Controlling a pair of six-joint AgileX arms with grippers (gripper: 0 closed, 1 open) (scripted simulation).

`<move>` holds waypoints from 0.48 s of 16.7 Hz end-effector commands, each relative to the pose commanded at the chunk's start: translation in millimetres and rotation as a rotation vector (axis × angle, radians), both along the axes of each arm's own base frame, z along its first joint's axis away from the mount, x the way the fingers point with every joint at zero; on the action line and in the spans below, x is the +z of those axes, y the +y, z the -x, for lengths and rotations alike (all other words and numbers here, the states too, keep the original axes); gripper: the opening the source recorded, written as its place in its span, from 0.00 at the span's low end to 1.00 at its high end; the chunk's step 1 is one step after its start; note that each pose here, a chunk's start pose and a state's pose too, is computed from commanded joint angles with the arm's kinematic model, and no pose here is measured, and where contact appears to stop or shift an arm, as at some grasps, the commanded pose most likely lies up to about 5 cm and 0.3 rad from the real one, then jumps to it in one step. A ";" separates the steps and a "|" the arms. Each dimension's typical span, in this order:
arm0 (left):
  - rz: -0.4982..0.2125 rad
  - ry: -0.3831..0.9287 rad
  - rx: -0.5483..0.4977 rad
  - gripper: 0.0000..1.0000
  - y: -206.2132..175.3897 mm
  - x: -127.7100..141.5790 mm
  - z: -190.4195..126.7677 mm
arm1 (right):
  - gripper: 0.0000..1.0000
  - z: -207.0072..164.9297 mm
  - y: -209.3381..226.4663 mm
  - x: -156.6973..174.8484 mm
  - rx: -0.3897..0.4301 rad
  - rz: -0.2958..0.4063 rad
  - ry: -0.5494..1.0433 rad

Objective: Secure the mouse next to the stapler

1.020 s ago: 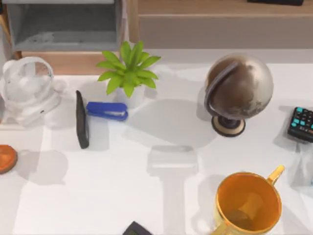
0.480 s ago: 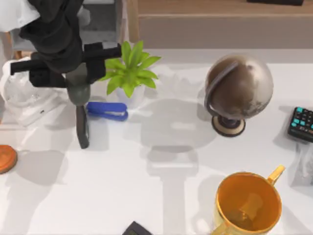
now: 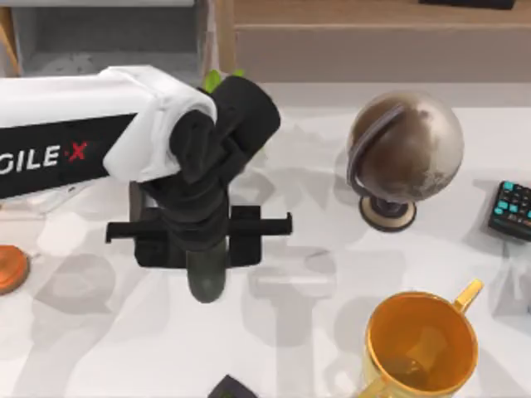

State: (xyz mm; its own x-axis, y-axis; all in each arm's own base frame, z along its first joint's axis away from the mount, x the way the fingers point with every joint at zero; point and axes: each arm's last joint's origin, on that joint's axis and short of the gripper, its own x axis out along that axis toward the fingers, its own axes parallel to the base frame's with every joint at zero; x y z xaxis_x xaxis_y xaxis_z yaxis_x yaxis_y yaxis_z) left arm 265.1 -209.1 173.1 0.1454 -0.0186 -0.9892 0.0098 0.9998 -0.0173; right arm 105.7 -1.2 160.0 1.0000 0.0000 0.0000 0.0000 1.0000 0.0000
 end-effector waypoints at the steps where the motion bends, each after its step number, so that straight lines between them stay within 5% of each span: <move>1: -0.008 0.013 -0.009 0.00 -4.0 -6.2 6.9 | 1.00 0.0 0.0 0.0 0.000 0.000 0.000; 8: -0.028 0.041 -0.026 0.00 -10.9 -18.8 21.1 | 1.00 0.0 0.0 0.0 0.000 0.000 0.000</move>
